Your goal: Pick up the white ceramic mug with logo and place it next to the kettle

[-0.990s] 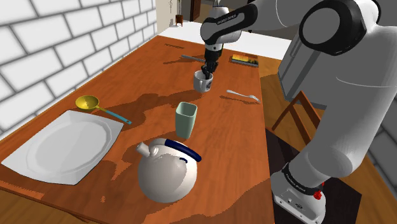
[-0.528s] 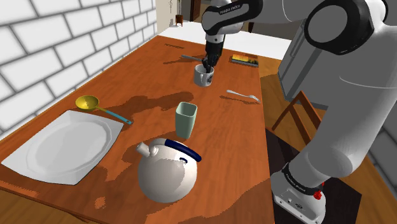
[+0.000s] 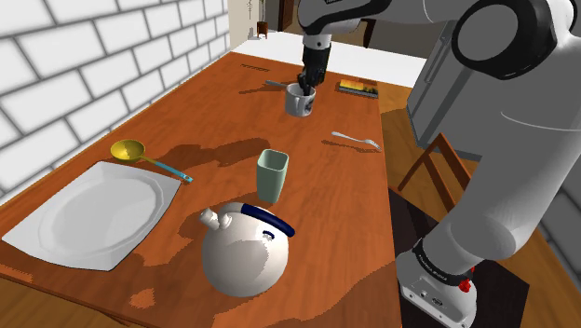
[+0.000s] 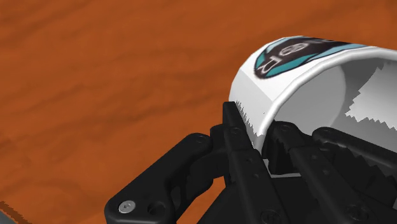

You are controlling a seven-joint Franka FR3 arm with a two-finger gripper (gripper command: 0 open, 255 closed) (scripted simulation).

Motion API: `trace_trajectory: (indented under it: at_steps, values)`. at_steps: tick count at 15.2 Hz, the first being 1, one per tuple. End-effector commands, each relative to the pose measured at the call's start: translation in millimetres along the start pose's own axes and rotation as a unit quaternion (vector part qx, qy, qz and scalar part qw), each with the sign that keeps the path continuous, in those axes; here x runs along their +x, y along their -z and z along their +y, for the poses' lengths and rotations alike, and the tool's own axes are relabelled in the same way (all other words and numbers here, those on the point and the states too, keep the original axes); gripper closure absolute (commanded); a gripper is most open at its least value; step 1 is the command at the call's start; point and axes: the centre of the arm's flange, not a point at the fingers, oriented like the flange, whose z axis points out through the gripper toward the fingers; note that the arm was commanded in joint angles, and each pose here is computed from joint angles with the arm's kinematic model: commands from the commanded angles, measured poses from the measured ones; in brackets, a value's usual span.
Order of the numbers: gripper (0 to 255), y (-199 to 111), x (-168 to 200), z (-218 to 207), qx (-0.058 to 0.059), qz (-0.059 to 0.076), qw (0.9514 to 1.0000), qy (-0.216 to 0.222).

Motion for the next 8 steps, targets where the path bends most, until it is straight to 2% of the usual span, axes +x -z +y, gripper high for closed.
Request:
trace_trajectory:
  at_steps: [1,8]
  values:
    - [255,10.4,-0.5,-0.1,0.000,0.000,1.0000,0.000]
    - [255,47.2,-2.1,-1.8,0.000,0.000,1.0000,0.000]
